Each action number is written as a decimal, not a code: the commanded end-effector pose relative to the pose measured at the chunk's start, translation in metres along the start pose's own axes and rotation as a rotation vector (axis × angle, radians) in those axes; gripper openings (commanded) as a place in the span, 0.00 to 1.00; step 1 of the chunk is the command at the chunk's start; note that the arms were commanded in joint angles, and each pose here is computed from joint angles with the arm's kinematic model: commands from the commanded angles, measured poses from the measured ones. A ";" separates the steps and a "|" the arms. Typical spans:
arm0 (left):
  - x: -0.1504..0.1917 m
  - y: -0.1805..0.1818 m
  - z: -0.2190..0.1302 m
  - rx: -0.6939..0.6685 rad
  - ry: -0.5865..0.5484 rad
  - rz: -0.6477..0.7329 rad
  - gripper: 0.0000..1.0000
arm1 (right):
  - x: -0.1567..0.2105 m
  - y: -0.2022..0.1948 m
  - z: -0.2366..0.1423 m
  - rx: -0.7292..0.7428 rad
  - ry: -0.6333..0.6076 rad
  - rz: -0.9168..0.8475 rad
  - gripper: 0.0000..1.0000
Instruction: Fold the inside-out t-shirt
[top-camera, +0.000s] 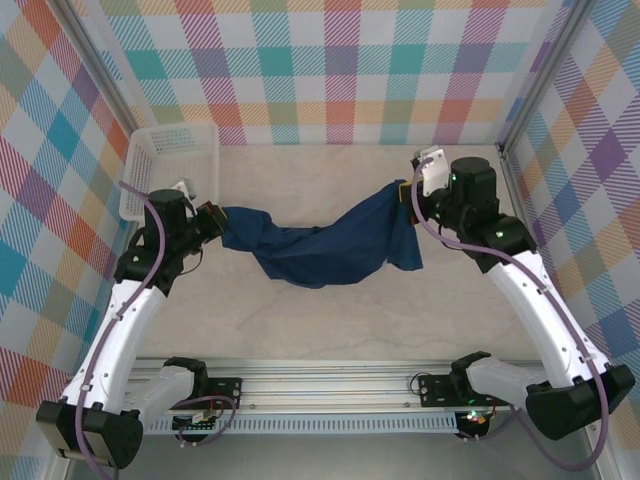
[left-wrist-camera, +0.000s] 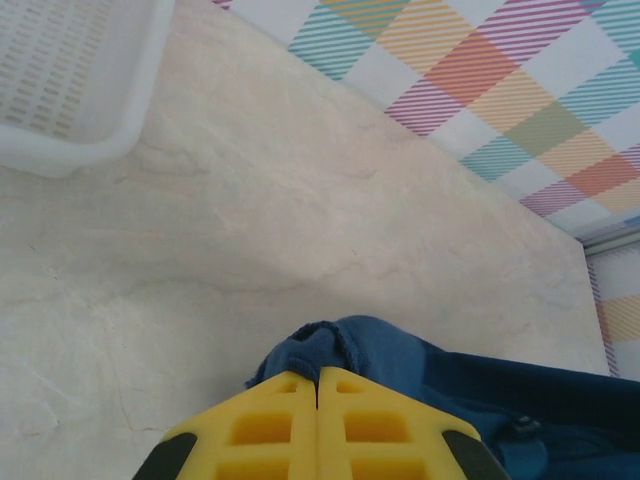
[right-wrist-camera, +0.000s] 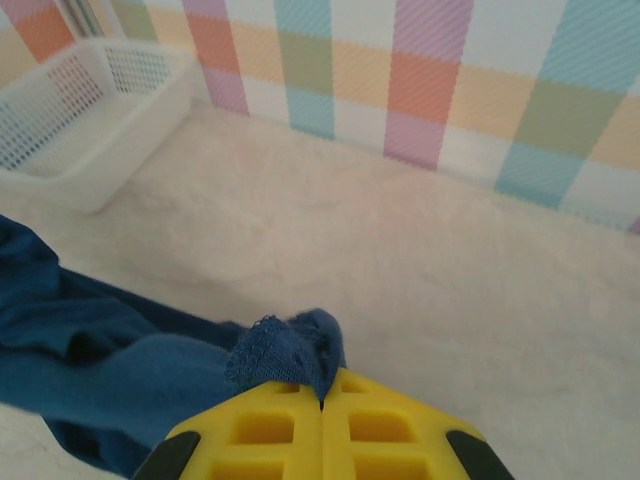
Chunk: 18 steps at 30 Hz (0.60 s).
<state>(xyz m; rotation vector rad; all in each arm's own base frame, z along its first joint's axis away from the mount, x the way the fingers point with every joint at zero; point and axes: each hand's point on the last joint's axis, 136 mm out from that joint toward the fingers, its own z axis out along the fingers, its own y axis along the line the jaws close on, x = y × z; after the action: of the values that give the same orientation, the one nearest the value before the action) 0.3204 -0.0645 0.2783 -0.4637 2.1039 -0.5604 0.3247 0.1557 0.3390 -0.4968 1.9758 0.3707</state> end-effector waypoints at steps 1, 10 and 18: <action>-0.044 -0.035 -0.035 0.129 -0.150 -0.028 0.00 | -0.046 0.002 -0.036 0.008 -0.140 0.002 0.00; -0.137 -0.135 -0.226 0.502 -0.578 0.045 0.00 | -0.161 0.019 -0.185 0.028 -0.561 -0.051 0.00; -0.150 -0.139 -0.298 0.475 -0.706 0.107 0.00 | -0.182 0.014 -0.266 0.141 -0.701 -0.097 0.00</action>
<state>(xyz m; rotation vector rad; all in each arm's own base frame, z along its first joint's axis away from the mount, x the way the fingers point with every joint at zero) 0.1474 -0.0428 0.6237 -0.1861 1.1778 -0.7699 0.1750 0.0862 0.6225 -0.3413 1.2492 0.3542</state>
